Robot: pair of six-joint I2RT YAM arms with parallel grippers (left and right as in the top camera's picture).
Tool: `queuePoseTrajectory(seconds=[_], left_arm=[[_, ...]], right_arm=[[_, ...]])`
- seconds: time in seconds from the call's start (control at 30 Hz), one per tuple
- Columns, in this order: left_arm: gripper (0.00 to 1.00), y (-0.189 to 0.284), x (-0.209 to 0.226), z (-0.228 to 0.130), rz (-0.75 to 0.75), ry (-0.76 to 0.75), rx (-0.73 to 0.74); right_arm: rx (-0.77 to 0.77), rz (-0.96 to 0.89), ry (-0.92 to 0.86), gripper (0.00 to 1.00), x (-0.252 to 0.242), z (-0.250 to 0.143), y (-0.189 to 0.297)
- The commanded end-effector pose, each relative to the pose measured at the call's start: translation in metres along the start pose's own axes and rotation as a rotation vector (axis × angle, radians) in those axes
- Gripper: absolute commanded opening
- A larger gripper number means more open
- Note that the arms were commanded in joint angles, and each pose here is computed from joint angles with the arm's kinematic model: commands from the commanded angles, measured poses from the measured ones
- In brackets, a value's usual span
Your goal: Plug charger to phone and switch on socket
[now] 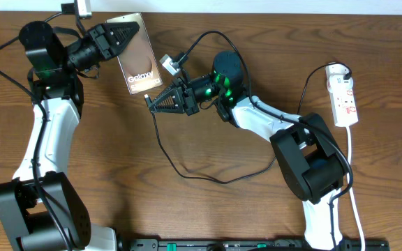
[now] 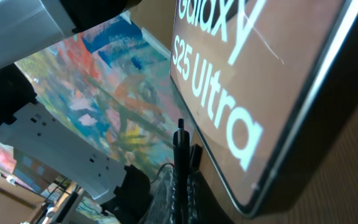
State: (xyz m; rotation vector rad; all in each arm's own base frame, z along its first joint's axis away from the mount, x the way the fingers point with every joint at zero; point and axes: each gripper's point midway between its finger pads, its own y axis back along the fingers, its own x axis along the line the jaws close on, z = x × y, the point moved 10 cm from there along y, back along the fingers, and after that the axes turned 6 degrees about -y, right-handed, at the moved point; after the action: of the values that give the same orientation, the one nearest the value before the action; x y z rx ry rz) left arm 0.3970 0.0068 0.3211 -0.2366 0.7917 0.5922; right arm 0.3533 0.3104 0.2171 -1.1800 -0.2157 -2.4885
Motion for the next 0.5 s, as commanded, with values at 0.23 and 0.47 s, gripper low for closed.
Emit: queuePoseTrajectory(seconds=[0.23,0.47], left_arm=[[0.07,0.0018,-0.0048,0.0004,-0.042,-0.018,0.032],[0.08,0.0018,-0.0049,0.0003,-0.043,-0.016,0.033]], right_arm=[[-0.006,-0.004,0.007,0.01,0.001,0.0036,0.0063],[-0.013,-0.01,0.007,0.01,0.0003,0.0046,0.0099]])
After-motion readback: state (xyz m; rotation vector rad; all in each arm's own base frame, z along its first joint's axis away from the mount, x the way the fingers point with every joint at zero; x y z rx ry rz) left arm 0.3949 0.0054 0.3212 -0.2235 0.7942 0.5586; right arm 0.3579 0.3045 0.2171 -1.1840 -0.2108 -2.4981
